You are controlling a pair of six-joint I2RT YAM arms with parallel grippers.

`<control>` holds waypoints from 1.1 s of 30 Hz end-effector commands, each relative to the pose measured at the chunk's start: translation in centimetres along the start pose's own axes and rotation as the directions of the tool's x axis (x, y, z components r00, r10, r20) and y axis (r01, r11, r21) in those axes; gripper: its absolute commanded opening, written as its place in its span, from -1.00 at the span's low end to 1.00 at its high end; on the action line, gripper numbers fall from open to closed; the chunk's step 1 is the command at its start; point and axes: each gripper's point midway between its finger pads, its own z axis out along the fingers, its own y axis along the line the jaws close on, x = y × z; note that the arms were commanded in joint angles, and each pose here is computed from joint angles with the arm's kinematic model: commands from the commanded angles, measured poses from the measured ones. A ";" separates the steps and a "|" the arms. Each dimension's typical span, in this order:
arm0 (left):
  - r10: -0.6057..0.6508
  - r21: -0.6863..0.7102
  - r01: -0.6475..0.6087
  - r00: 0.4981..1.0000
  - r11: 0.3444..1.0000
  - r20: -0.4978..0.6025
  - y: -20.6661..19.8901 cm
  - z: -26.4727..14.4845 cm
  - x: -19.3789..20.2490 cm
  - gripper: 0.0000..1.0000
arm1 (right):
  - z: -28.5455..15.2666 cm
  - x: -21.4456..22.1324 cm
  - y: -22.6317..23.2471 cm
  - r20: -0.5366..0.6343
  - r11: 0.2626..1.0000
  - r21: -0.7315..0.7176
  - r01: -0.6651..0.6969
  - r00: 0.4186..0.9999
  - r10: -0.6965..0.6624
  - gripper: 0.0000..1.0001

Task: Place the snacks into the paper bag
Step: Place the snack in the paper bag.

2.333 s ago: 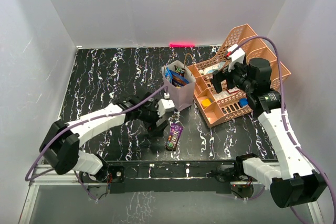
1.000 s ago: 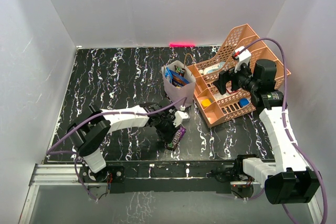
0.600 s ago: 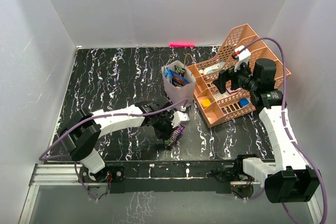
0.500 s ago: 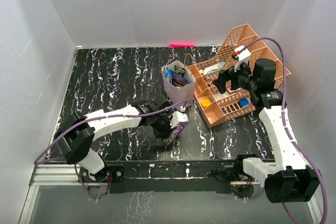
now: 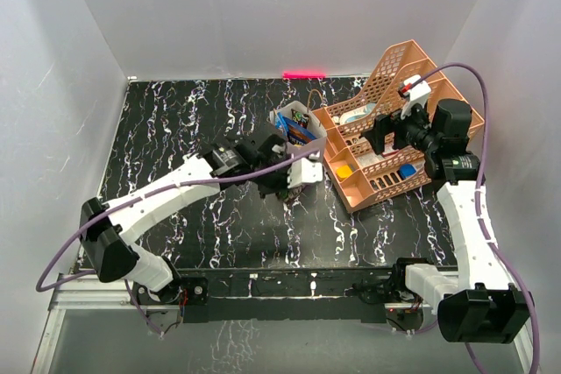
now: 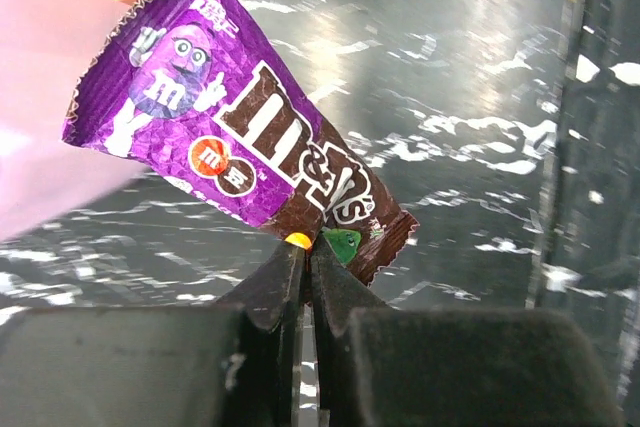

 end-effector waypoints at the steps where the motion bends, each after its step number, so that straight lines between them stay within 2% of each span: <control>1: 0.100 -0.235 -0.096 0.995 0.967 0.005 4.9 -5.1 -3.6 -1.00 | -1.1 -2.6 -0.5 0.090 0.999 0.025 0.022 0.996 -0.024 0.95; 6: 0.100 -0.485 -0.062 0.994 0.873 0.052 10.5 -8.1 -7.4 -1.00 | -1.3 -2.6 -0.5 0.098 1.000 0.020 0.012 0.995 -0.014 0.95; 11: 0.112 -0.627 -0.052 0.992 0.777 0.056 14.9 -8.4 -9.5 -1.00 | -1.4 -2.6 -0.5 0.100 1.000 0.015 0.006 0.995 -0.008 0.95; 14: 0.152 -0.674 -0.110 0.988 0.731 0.004 16.7 -8.3 -10.0 -1.00 | -1.6 -2.6 -0.5 0.103 1.000 0.020 0.009 0.995 -0.011 0.95; 19: 0.292 -0.680 -0.281 0.951 0.678 -0.102 18.1 -8.0 -10.9 -1.00 | -1.6 -2.4 -0.5 0.104 1.000 0.024 0.009 0.995 -0.012 0.95; 25: 0.455 -0.590 -0.486 0.864 0.645 -0.215 18.6 -8.0 -11.3 -1.00 | -1.6 -2.4 -0.7 0.104 0.999 0.030 0.010 0.994 -0.013 0.95; 33: 0.679 -0.423 -0.740 0.662 0.523 -0.317 20.5 -9.4 -10.4 -1.00 | -1.7 -2.3 -0.8 0.105 0.999 0.032 0.007 0.994 -0.010 0.96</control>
